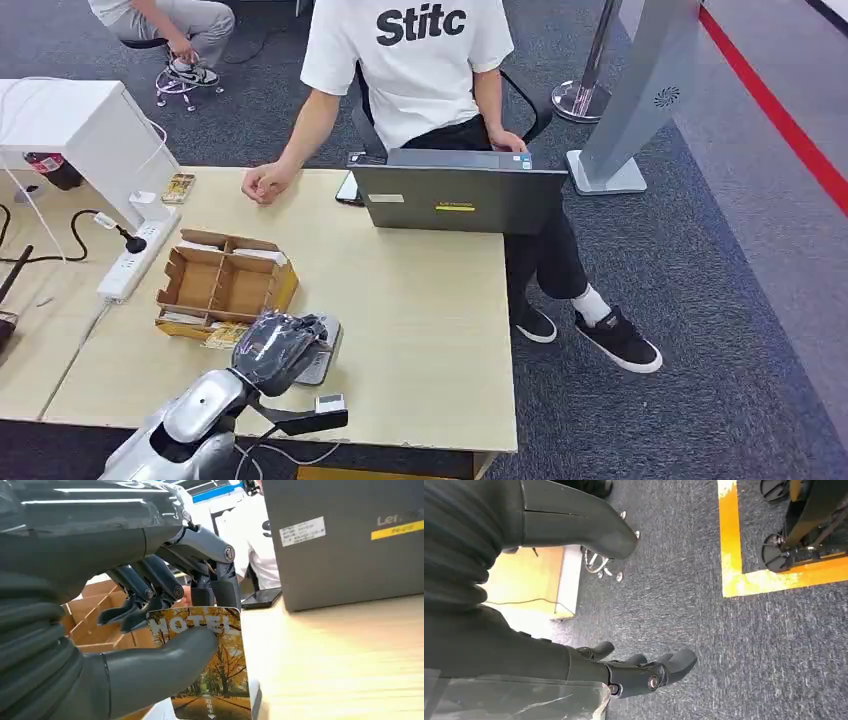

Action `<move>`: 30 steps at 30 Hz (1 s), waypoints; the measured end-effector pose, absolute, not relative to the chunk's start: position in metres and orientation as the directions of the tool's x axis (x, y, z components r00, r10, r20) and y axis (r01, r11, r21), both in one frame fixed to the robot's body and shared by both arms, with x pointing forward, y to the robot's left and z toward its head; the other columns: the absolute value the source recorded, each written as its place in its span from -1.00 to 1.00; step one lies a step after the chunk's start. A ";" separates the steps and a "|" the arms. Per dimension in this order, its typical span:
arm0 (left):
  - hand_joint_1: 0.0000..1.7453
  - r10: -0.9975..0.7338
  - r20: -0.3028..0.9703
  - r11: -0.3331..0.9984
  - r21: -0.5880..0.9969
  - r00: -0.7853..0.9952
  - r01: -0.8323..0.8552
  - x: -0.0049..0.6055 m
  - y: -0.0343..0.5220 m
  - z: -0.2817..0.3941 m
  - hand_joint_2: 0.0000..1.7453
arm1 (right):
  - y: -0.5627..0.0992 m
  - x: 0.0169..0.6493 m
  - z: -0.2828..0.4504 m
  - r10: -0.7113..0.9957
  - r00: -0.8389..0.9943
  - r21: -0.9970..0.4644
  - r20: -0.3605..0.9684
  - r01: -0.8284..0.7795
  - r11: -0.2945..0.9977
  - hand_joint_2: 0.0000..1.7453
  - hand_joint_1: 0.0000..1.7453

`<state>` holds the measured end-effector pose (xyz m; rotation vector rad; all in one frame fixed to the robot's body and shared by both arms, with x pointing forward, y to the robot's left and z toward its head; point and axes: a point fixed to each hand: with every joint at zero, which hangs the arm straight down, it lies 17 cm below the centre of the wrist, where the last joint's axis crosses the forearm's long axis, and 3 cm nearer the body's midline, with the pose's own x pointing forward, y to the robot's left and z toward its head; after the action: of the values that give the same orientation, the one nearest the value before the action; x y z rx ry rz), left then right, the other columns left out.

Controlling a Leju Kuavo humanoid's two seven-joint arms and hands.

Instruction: Pass the card to the sensor for recognition and then transmit it.

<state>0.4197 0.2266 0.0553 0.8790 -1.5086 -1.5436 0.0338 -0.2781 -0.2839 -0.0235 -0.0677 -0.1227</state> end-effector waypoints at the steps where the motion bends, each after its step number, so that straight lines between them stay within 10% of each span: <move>1: 1.00 -0.894 0.041 0.014 0.998 -0.447 0.064 0.421 0.228 0.055 1.00 | -0.278 0.034 -0.284 -0.121 0.990 -0.019 0.068 0.122 0.992 1.00 -1.00; 30: 1.00 -0.969 0.125 0.205 0.891 -0.215 -0.405 0.528 0.334 0.247 1.00 | -0.281 0.034 -0.284 -0.086 0.994 -0.025 0.073 0.088 0.996 1.00 -1.00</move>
<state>0.5283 0.3342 0.2466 1.2923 -1.7463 -0.9709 0.0342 -0.2814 -0.2839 -0.0280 -0.0722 -0.0875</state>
